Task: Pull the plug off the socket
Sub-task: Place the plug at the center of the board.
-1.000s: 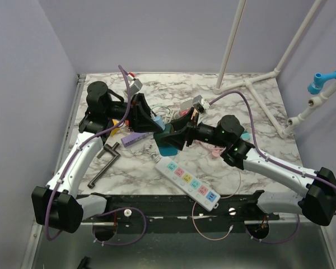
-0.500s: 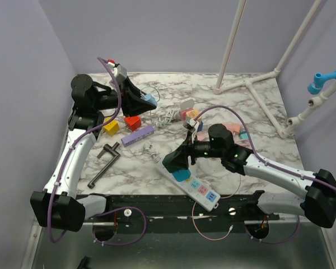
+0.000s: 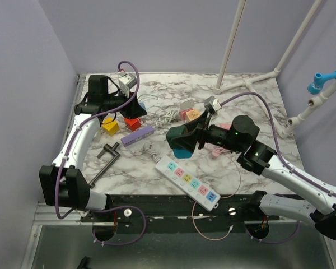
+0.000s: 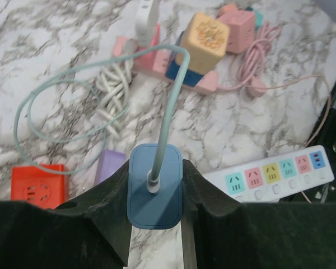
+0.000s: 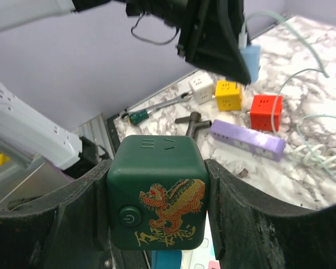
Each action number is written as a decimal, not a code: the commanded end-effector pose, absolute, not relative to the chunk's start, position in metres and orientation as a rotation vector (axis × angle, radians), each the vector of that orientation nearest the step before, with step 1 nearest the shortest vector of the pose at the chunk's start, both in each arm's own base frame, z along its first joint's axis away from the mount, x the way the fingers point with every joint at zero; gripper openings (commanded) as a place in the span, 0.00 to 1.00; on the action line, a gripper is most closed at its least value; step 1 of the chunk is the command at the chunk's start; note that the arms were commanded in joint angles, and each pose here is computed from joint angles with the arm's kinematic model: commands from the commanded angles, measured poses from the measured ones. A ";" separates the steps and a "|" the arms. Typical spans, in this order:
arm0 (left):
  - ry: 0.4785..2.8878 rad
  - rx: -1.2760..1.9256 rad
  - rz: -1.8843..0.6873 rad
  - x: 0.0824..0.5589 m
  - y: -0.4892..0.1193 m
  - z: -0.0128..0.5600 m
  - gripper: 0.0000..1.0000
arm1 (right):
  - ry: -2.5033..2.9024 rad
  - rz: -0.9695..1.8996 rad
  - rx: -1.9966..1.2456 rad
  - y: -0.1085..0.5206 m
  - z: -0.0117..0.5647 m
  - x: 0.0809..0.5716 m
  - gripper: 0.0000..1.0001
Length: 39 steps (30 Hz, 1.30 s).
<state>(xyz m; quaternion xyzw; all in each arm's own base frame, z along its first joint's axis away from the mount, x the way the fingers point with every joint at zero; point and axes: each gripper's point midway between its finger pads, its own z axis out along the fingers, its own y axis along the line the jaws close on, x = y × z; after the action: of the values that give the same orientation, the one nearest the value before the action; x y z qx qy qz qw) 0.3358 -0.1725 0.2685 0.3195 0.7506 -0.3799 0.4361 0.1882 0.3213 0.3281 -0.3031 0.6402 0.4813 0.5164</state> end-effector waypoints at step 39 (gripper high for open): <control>1.940 0.924 -0.565 0.301 -0.138 0.265 0.99 | 1.431 1.096 -0.511 0.308 0.391 0.214 0.01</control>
<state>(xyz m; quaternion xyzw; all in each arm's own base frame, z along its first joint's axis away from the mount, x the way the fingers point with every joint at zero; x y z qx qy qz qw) 0.3330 -0.1009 0.1558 0.2913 0.8932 -0.1471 0.3094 0.2094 0.3086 0.3404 -0.2384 0.6634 0.4523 0.5464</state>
